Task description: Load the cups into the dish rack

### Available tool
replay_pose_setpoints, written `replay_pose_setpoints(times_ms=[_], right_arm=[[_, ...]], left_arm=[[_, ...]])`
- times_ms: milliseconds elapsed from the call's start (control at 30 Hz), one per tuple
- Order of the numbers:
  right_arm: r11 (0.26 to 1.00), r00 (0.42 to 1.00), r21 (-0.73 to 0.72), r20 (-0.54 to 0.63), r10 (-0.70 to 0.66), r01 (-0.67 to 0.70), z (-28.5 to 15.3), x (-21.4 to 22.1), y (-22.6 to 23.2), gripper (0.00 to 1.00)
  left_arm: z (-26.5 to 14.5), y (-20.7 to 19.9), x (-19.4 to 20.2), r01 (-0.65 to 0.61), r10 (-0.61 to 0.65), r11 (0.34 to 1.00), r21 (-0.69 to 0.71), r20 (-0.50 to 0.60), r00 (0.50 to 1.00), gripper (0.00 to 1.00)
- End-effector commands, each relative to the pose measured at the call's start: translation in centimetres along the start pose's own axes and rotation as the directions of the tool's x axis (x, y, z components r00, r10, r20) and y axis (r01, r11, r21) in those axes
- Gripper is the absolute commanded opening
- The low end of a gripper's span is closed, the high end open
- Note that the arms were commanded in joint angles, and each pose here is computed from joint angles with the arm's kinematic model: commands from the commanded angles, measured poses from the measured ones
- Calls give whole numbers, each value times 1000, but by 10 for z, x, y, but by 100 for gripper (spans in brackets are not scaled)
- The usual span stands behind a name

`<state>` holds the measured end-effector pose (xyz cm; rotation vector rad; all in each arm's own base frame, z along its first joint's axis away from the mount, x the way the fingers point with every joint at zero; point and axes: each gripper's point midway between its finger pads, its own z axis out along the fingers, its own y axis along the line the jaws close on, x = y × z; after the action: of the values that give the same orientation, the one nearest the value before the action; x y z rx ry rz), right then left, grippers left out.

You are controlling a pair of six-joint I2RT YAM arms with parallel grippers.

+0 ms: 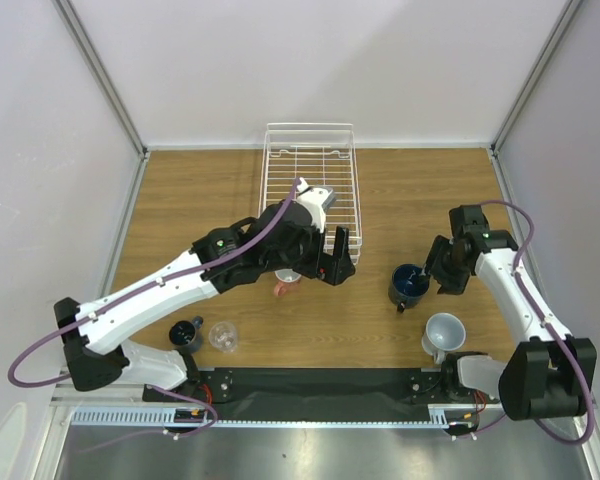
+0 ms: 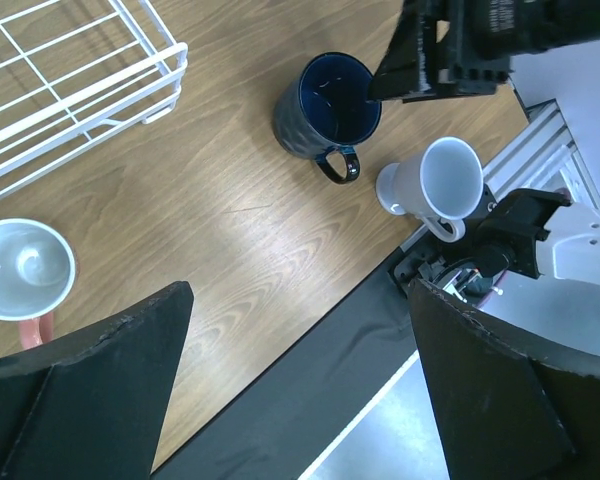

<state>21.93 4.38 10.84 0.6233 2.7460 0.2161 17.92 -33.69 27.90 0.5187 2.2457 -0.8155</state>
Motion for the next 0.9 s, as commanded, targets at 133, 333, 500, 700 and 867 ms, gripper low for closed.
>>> replay_pose_setpoints(times_ms=[133, 333, 500, 700, 867], right_arm=[[1000, 1000, -2, -9, -10, 10, 22, -8, 4, 49], [1000, 999, 23, -45, -5, 6, 40, -4, 4, 47], [997, 996, 73, -87, -26, 32, 55, 3, 5, 37], [998, 998, 43, -51, -36, 38, 43, -7, 15, 9], [999, 999, -30, 22, -43, 44, 9, -28, 36, 0]], left_arm=[[-23, -4, -12, 8, -12, 998, 55, 68, 998, 95], [-27, 3, -8, 25, -28, 999, 47, 67, 997, 95], [-36, 6, -10, 39, -43, 998, 52, 83, 996, 95], [-49, 6, -22, 104, -113, 990, 91, 100, 989, 96], [-53, 9, -38, 228, -235, 969, 96, 68, 970, 96]])
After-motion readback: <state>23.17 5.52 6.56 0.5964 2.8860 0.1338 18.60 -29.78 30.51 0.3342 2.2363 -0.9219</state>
